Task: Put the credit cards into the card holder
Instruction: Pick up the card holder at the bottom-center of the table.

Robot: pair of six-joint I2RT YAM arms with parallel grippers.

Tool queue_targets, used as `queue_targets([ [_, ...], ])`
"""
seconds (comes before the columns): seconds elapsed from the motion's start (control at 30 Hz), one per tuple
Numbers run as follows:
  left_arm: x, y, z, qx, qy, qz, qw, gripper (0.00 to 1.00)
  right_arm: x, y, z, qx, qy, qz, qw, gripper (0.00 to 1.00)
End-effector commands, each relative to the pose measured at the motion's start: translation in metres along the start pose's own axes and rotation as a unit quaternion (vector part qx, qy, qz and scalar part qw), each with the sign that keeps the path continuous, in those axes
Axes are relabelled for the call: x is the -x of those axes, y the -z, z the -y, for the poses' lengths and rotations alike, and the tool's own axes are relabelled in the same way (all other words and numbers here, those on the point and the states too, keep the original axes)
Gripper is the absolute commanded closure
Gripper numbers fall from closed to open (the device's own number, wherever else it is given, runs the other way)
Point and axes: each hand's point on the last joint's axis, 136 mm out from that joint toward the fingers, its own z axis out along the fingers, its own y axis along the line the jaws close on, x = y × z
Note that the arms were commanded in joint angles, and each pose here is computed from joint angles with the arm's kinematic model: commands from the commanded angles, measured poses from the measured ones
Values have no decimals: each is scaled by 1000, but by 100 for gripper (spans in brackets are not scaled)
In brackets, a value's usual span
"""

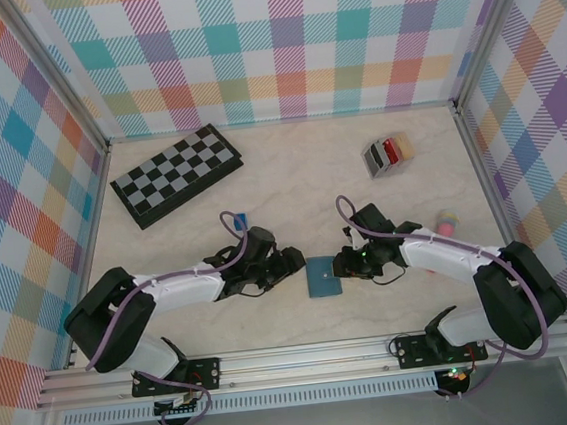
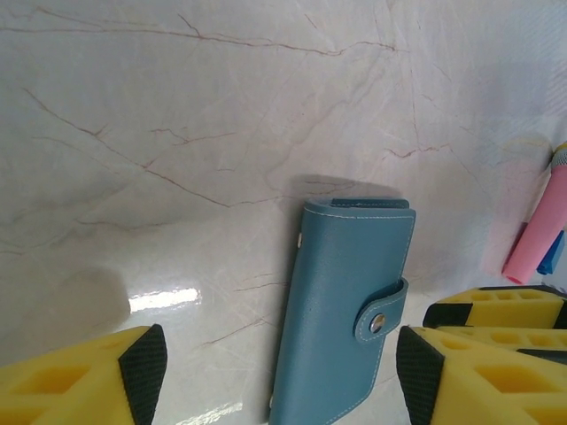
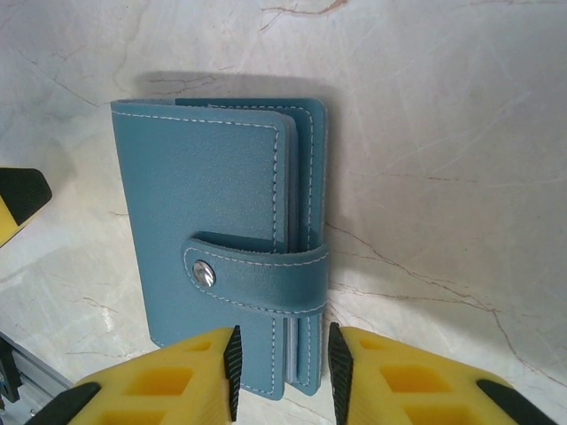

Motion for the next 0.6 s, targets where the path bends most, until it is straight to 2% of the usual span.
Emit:
queue_targets([
  [0.0,-11,-7,2,-7,-7,-26,1000,30,-1,1,-8,10,9,-9,1000,69],
  [0.13,-15,-12,8,-21,-11,-40,999,31,-1,-4,-12,21,10,-20,1000,70],
  [0.33,-18,-16,27,-42,-37,-57,997,44,1,-12,-11,18,6,-25,1000,73],
  [0.57,-22,-28,29,-39,-47,-77,995,52,3,-17,-11,25,-1,-25,999,75],
])
